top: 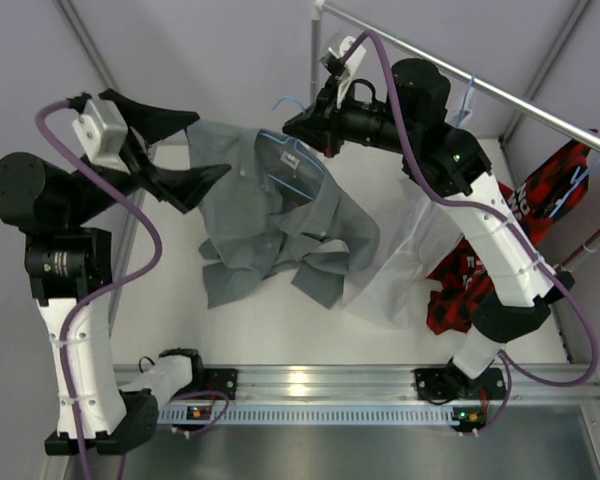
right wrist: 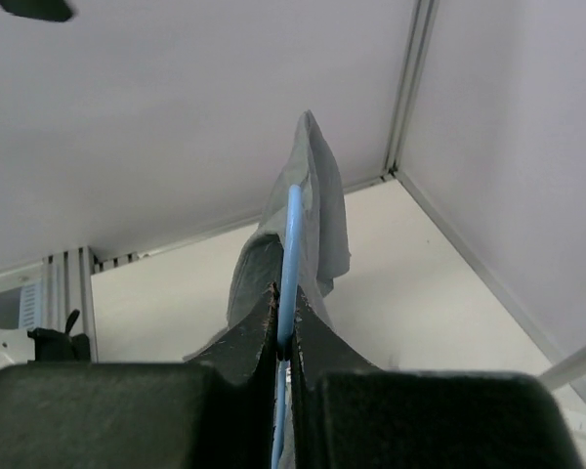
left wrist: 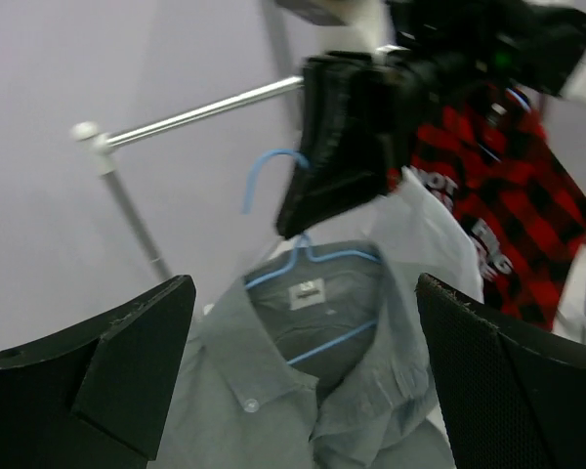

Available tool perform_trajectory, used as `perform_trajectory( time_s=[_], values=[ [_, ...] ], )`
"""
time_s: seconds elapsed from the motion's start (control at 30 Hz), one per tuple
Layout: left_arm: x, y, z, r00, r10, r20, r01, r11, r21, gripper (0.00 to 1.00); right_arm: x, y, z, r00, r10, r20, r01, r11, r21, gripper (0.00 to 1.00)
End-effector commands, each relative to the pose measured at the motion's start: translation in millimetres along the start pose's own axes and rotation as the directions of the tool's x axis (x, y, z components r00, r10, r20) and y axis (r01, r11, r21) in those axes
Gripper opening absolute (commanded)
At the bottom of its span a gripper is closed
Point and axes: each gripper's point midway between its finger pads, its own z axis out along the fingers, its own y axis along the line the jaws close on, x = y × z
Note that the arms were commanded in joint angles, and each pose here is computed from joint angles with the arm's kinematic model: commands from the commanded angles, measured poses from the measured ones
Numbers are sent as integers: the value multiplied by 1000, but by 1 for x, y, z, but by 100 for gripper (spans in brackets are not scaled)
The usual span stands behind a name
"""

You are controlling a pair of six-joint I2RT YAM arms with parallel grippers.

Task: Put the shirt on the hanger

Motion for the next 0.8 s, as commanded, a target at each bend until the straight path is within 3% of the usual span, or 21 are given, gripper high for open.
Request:
perform_trajectory(
  time_s=[0.0, 0.17, 0.37, 0.57, 0.77],
  values=[
    [38, -48, 2, 989, 146, -19, -126, 903, 411, 98, -6, 1, -18, 1000, -18, -17, 18, 999, 44, 0],
    [78, -42, 20, 995, 24, -94, 33, 823, 567, 98, 15, 23, -38, 995, -28, -91, 24, 999, -43, 0],
    [95, -43, 30, 986, -60, -153, 149, 717, 681, 98, 34, 38, -49, 990, -25, -137, 11, 994, -107, 0],
    [135, -40, 36, 947, -181, -265, 318, 646, 694, 94, 30, 43, -53, 993, -57, -105, 43, 991, -131, 0],
    [152, -54, 32, 931, -214, -296, 365, 592, 718, 91, 23, 37, -43, 997, -53, -62, 45, 993, -113, 0]
  ],
)
